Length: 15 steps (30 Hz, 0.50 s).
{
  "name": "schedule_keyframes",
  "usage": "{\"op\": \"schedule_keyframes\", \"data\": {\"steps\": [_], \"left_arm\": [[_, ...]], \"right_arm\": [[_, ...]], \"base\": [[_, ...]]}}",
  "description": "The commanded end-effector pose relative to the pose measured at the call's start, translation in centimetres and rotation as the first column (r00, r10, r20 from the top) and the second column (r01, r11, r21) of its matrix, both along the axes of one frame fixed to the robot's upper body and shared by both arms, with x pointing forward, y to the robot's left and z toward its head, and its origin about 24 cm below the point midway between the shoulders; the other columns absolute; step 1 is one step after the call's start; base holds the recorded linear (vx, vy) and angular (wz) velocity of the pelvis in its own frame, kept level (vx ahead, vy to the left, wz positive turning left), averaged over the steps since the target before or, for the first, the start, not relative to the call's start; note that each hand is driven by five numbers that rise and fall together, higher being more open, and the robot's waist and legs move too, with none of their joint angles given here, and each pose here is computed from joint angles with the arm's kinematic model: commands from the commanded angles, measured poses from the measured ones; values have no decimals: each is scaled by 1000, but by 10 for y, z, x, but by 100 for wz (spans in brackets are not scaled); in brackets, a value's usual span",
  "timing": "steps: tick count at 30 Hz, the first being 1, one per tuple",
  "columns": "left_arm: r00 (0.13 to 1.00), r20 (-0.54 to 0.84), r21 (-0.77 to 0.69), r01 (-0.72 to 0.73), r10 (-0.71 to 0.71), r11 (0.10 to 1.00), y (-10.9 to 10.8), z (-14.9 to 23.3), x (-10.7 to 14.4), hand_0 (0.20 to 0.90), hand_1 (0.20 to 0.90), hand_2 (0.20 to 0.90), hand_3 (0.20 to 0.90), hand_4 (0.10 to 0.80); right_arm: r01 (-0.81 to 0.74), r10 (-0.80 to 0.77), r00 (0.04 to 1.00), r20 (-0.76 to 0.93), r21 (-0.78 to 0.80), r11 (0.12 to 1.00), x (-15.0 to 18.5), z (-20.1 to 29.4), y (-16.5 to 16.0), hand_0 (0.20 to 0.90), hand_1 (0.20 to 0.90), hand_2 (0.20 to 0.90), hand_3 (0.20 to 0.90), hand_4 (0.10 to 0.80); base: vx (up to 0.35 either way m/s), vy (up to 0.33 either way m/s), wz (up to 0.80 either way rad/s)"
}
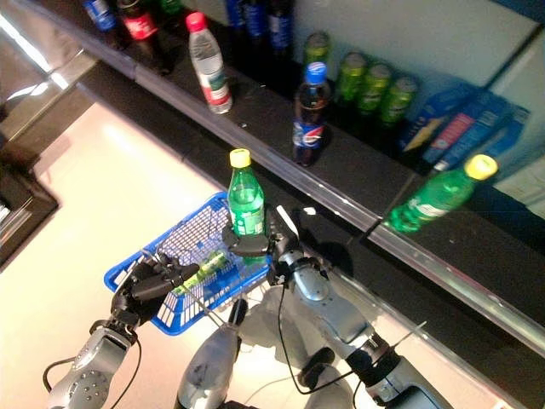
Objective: Pick up the drink and place into the basket.
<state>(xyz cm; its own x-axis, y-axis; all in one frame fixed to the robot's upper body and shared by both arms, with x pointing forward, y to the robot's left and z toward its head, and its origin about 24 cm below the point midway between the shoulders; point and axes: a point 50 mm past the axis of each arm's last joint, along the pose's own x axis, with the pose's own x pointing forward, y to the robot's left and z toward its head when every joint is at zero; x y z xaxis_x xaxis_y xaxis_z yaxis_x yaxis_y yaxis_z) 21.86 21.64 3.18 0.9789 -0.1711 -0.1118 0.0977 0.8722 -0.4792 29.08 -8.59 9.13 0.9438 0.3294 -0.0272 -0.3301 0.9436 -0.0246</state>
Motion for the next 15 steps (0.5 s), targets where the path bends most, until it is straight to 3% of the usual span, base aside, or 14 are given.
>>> {"op": "schedule_keyframes", "data": {"steps": [1,11,15], "left_arm": [[734,598,105,327,-322,939,-38,123,3,300,300,300,200,100],[655,666,224,282,-357,933,-32,140,1,300,300,300,200,100],[617,674,243,335,-406,911,-35,143,1,300,300,300,200,100]], "right_arm": [[-259,169,910,378,201,945,-13,90,63,300,300,300,200,100],[-204,150,933,327,138,969,-6,70,80,300,300,300,200,100],[-207,160,952,261,167,964,0,59,92,300,300,300,200,100]], "base": [[52,-11,31],[40,-19,19],[31,-36,10]]}}
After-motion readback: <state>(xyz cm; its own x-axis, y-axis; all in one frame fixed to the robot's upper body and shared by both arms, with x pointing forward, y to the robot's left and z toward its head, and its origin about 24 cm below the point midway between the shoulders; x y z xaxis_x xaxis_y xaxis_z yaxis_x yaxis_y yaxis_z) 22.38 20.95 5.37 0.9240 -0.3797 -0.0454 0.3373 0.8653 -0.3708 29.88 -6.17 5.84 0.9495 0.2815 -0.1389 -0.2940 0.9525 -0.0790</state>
